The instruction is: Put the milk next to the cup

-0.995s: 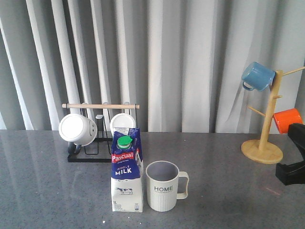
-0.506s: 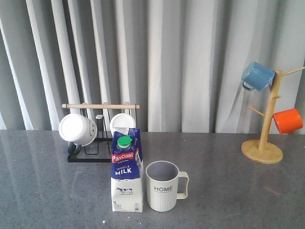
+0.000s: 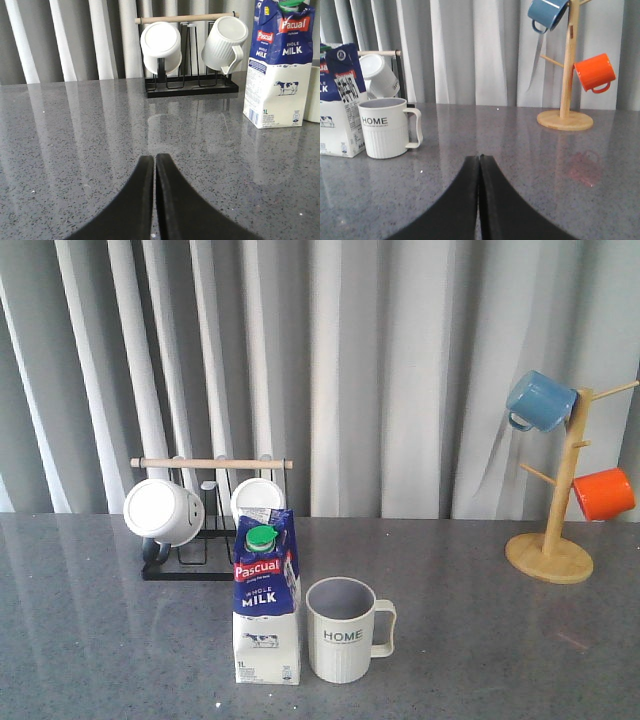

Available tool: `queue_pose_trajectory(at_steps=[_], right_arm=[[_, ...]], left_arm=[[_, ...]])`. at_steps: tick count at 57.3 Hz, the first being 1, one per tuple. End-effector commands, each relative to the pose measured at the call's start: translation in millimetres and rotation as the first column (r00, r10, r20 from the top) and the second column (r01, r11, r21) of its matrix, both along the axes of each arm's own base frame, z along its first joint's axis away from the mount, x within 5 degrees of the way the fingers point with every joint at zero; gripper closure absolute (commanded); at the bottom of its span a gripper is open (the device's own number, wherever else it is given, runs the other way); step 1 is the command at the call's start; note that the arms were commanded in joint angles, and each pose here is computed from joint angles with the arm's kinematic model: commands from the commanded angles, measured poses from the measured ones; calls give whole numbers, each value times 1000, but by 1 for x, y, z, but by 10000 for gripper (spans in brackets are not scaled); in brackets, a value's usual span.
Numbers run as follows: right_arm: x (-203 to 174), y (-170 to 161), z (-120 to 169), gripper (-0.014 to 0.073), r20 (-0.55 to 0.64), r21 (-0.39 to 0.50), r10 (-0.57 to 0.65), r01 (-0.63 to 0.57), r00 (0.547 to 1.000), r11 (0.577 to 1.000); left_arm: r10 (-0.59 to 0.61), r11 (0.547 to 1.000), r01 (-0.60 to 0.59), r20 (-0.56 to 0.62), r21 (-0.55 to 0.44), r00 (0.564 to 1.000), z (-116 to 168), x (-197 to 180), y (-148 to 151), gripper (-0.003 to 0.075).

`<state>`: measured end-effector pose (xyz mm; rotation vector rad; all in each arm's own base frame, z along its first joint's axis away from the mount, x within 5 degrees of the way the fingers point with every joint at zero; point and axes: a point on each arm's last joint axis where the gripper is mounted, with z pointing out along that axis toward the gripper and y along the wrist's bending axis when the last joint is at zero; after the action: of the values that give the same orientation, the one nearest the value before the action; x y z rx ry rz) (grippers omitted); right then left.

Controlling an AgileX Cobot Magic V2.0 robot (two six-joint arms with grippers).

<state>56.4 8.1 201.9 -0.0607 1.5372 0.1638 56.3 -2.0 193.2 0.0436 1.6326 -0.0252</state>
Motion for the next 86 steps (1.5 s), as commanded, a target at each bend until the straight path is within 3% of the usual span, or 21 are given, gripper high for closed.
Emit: queue_pose_trajectory(at_steps=[1,13,24,86], right_arm=[[-1,-1,-4,603,-3,-6,-8,8,1000,1000],[-1,-1,-8,603,-50,-12,-17,16,999,1000],[0,-6,-8,603,-49,-12,-112,112,992,994],[0,-6,-8,603,-48,-22,-113,112,992,993]], left_arm=[[-11,1000,12,101,-16,995,14,-2,-1,726],[-11,1000,12,101,-16,995,14,-2,-1,726],[-11,1000,12,101,-16,995,14,-2,-1,726],[-11,1000,12,101,-16,995,14,-2,-1,726]])
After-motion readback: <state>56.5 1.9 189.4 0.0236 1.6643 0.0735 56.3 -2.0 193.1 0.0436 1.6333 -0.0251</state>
